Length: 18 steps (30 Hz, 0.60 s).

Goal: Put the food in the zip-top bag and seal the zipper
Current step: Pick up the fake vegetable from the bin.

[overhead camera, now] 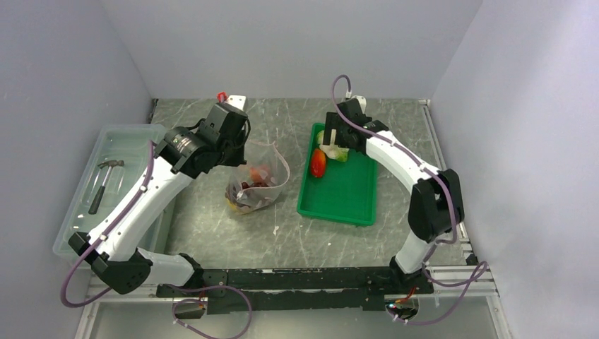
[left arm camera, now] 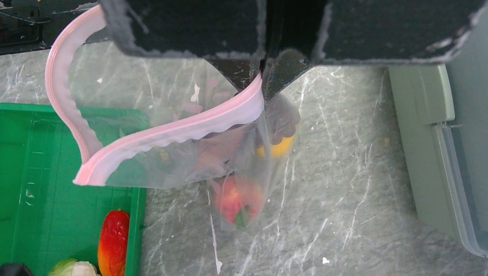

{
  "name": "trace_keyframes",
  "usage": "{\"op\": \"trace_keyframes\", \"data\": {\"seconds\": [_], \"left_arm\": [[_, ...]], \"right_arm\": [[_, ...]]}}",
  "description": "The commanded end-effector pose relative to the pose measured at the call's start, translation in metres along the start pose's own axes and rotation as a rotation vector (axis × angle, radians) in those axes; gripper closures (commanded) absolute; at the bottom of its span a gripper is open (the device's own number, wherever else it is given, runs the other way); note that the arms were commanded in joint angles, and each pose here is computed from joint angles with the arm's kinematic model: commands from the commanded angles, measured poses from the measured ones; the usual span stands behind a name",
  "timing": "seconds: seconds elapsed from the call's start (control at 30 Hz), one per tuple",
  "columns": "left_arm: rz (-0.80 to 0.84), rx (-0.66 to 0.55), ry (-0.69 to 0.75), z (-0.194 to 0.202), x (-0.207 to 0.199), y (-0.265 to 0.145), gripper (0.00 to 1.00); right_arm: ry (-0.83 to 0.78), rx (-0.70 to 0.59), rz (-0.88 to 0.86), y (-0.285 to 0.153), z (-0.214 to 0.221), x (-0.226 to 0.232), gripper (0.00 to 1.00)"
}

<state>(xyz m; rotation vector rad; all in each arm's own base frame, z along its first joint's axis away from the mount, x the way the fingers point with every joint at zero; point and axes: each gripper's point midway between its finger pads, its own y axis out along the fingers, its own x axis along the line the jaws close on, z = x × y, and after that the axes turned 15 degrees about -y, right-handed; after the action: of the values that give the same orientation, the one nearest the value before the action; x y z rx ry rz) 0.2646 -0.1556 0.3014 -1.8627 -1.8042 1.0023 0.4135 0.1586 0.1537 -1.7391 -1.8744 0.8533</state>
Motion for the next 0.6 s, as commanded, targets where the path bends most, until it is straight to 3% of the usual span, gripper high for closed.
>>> {"op": "trace_keyframes", "data": {"seconds": [0.0,0.57], "left_arm": [[0.052,-0.072,-0.051,-0.017,-0.006,-0.012,1.0],[0.038,-0.056,-0.032,-0.011,-0.006,-0.003,1.0]], "right_arm": [[0.048,-0.035,-0.04,0.013,-0.028,0.004,0.0],[0.11,0.058,-0.041,0.075,-0.013,-0.003,0.04]]}}
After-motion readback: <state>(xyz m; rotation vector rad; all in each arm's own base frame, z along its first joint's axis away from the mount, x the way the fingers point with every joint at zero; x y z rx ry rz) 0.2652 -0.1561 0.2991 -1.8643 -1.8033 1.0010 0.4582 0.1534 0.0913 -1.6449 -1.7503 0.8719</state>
